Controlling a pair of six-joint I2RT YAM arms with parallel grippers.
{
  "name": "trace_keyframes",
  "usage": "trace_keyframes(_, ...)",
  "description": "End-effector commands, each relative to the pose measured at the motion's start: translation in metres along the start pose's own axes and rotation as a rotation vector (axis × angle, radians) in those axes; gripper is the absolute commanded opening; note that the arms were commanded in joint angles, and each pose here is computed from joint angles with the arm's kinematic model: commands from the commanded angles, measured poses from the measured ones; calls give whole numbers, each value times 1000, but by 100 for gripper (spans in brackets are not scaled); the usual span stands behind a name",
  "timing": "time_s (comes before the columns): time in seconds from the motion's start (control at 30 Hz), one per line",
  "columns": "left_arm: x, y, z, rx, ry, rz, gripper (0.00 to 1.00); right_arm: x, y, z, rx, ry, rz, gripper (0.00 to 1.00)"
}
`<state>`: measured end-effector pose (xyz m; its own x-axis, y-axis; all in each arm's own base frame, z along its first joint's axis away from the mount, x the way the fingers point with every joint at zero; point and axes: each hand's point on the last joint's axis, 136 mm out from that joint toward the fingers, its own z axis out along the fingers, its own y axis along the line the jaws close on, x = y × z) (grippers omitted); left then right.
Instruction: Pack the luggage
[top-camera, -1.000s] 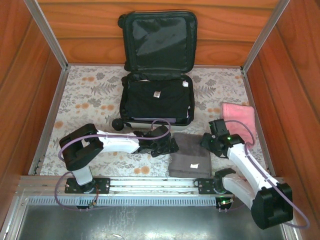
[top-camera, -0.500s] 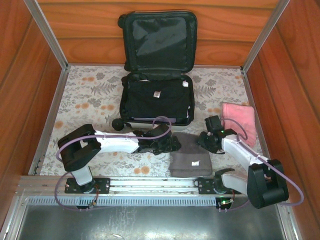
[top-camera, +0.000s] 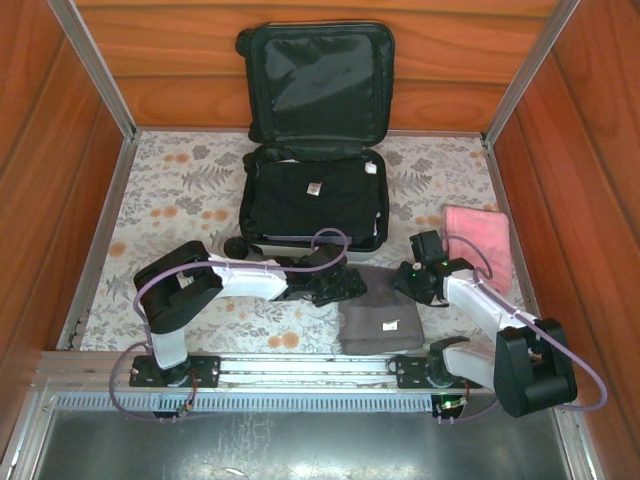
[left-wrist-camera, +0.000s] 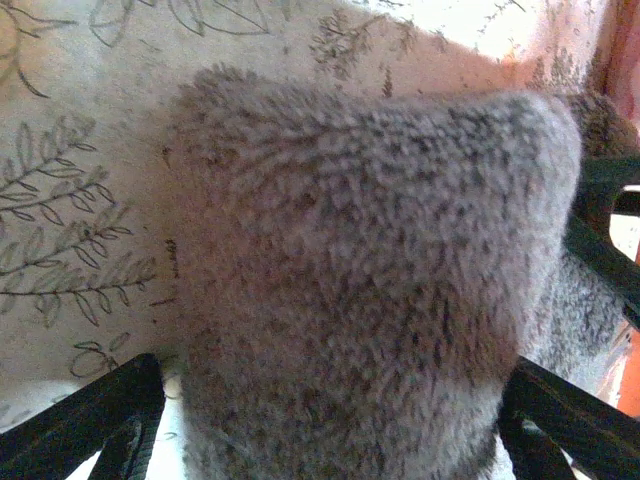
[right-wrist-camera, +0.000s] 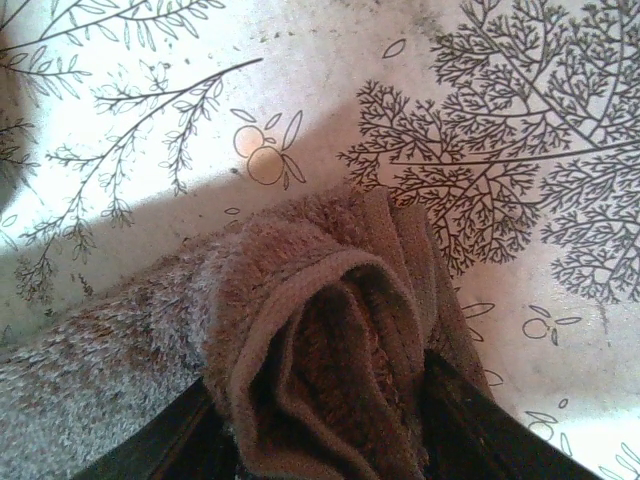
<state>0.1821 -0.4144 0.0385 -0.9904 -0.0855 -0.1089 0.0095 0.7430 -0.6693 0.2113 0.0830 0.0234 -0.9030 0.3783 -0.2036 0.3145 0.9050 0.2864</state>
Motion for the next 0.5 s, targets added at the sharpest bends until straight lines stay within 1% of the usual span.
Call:
trace_keyframes(0.0,-9,4,2,13,-20,-65,88,16,-4,3,-18,57,-1,46)
trace_keyframes(0.13,-15,12,6,17,-36,-129,87,18,-1,4,-28,68,-8,45)
trace_keyframes(0.3,-14,0,12,61,-16,-143,83,19,2,5,-31,89,-16,45)
trace_keyframes(0.47,-15,1,17,81,-15,-179,68,23,7,6,-29,93,-32,43)
